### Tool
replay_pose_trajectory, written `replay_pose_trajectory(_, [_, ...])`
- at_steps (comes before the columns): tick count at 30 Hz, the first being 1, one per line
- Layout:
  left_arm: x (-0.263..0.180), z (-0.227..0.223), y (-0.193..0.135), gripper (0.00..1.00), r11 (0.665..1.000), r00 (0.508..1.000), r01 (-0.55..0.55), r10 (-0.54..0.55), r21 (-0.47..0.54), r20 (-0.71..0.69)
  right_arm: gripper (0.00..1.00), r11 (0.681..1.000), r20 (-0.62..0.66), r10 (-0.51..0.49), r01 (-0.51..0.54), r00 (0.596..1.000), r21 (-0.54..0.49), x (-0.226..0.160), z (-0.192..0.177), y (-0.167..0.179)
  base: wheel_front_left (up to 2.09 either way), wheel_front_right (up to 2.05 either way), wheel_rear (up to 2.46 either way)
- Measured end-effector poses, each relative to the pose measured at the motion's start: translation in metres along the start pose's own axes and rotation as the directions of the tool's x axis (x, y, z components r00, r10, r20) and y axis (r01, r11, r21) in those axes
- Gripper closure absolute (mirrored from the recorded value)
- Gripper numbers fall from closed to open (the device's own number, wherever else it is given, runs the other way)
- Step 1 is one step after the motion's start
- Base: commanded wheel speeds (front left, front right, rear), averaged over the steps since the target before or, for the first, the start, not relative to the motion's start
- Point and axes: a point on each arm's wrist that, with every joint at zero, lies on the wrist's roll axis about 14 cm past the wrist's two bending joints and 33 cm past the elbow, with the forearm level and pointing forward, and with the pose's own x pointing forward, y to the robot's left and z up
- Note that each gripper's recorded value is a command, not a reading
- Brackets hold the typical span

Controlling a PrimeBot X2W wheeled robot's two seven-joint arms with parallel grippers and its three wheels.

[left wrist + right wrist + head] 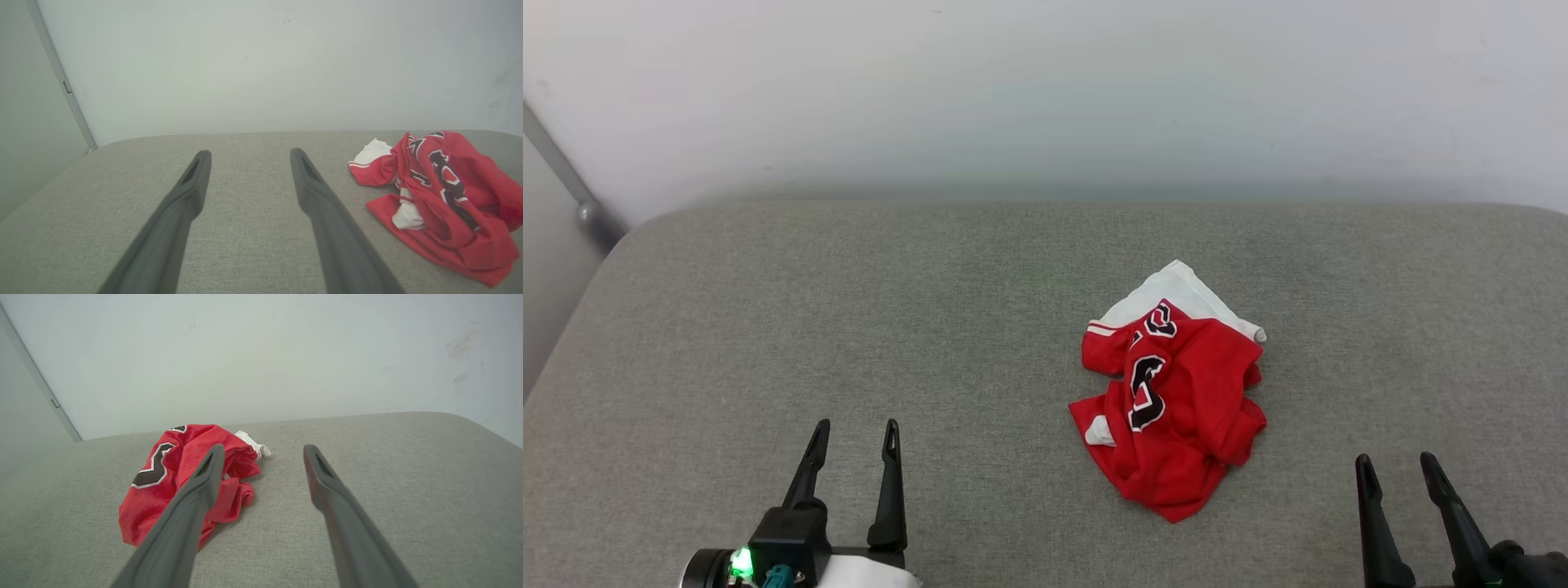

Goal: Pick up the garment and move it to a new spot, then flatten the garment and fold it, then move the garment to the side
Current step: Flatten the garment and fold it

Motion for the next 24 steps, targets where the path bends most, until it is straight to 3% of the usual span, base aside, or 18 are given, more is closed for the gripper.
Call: replay_pose_trajectory(24, [-0.011,-0.014,0.007,0.00,1.000,0.999,-0.014,0.013,-0.027,-0.036,0.00,1.000,-0.008,0.005,-0.005,1.000,0.016,-0.002,-0.003,0.002,0.00,0.00,0.00])
